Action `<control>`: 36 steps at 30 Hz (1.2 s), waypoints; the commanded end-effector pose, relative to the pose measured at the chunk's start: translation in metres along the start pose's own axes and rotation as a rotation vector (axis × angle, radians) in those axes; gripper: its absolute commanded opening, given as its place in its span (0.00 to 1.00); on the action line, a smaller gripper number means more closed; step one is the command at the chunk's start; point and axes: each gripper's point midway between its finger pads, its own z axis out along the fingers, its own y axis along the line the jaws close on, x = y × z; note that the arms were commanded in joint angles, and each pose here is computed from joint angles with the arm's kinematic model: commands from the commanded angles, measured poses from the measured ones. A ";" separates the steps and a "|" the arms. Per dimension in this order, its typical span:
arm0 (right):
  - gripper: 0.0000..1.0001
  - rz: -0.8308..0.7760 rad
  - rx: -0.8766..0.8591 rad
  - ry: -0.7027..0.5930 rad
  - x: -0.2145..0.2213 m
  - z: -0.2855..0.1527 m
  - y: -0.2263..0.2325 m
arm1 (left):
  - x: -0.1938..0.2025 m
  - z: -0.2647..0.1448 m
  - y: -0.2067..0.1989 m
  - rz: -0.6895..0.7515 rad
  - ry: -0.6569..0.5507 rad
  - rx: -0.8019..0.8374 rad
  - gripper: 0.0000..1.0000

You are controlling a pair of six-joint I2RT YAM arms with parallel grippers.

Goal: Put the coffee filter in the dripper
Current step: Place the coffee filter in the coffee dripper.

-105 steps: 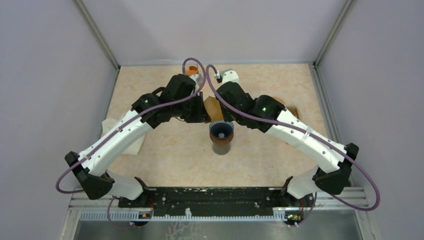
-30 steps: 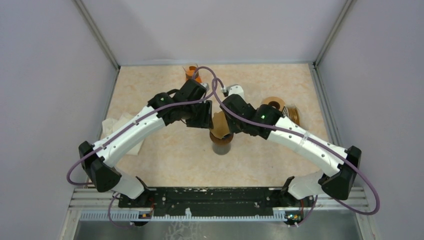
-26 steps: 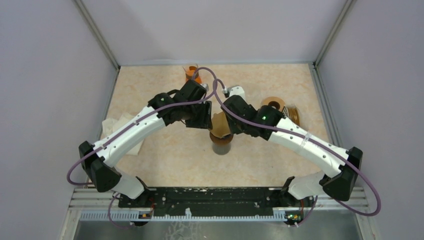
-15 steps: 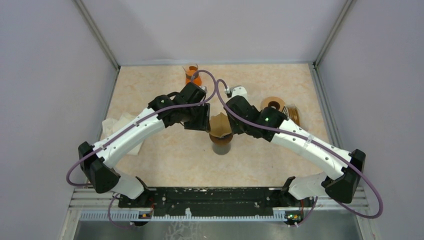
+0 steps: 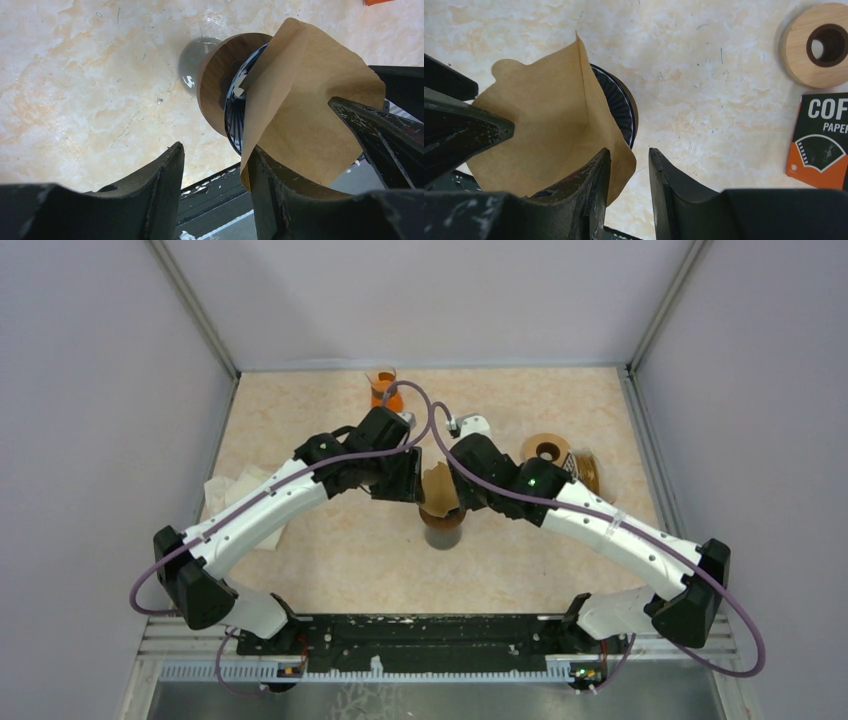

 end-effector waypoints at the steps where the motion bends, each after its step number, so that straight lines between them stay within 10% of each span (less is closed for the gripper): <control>1: 0.35 0.017 -0.019 -0.040 -0.009 0.000 0.001 | 0.004 0.004 -0.001 0.010 0.008 0.011 0.56; 36: 0.39 0.034 -0.067 -0.073 -0.026 -0.013 0.006 | -0.005 -0.001 -0.008 0.008 -0.034 0.050 0.59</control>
